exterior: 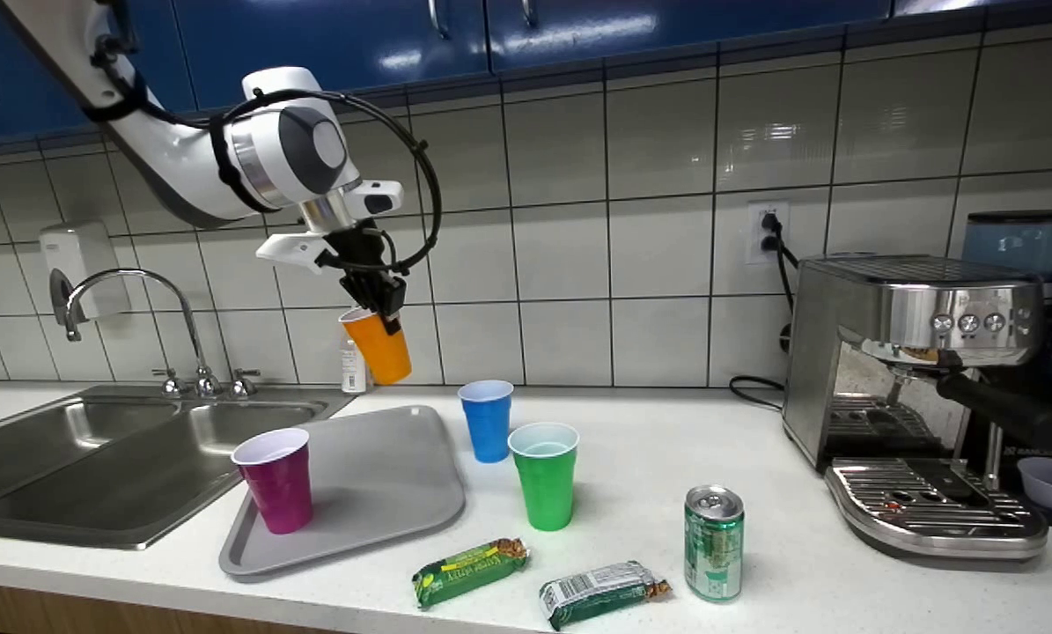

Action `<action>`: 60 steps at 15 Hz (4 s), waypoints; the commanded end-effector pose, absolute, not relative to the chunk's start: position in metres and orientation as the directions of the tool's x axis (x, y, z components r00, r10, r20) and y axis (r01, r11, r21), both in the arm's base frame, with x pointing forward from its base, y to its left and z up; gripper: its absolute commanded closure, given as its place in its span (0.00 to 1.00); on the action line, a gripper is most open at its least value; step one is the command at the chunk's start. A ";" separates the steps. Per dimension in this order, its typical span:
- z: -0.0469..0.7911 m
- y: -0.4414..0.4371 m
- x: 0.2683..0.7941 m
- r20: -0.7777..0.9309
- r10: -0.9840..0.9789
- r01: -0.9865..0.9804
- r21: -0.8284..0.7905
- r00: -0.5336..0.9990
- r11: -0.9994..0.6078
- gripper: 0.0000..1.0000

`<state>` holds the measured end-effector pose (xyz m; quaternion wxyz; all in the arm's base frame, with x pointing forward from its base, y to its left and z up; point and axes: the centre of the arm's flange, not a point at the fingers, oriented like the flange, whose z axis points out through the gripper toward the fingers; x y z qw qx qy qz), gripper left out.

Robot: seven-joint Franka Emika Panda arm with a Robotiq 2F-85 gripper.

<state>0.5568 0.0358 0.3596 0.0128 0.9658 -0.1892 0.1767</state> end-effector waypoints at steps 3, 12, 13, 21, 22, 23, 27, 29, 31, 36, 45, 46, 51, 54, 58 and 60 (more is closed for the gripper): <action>0.371 0.007 0.545 0.343 -0.354 -0.369 -0.020 0.870 -0.929 0.99; 0.380 -0.035 0.537 0.352 -0.385 -0.409 -0.006 0.853 -0.912 0.99; 0.380 -0.040 0.536 0.353 -0.391 -0.416 -0.005 0.850 -0.909 0.99; 0.379 -0.081 0.525 0.348 -0.455 -0.484 -0.003 0.820 -0.875 0.99; 0.378 -0.086 0.523 0.347 -0.463 -0.493 -0.002 0.816 -0.870 0.99; 0.378 -0.091 0.523 0.346 -0.470 -0.501 -0.001 0.812 -0.866 0.99; 0.377 -0.112 0.519 0.343 -0.499 -0.533 0.007 0.796 -0.846 0.99; 0.378 -0.123 0.517 0.343 -0.514 -0.551 0.010 0.786 -0.835 0.99; 0.377 -0.133 0.515 0.342 -0.529 -0.567 0.011 0.776 -0.824 0.99; 0.375 -0.155 0.514 0.342 -0.566 -0.604 0.004 0.750 -0.797 0.99; 0.369 -0.186 0.519 0.336 -0.613 -0.654 0.012 0.715 -0.756 0.99; 0.368 -0.192 0.521 0.336 -0.620 -0.661 0.012 0.709 -0.750 0.99; 0.362 -0.214 0.534 0.335 -0.642 -0.687 0.021 0.689 -0.727 0.99; 0.357 -0.225 0.542 0.336 -0.651 -0.698 0.027 0.681 -0.716 0.99; 0.349 -0.237 0.554 0.334 -0.662 -0.710 0.034 0.671 -0.703 0.99; 0.343 -0.242 0.559 0.330 -0.668 -0.715 0.033 0.667 -0.698 0.99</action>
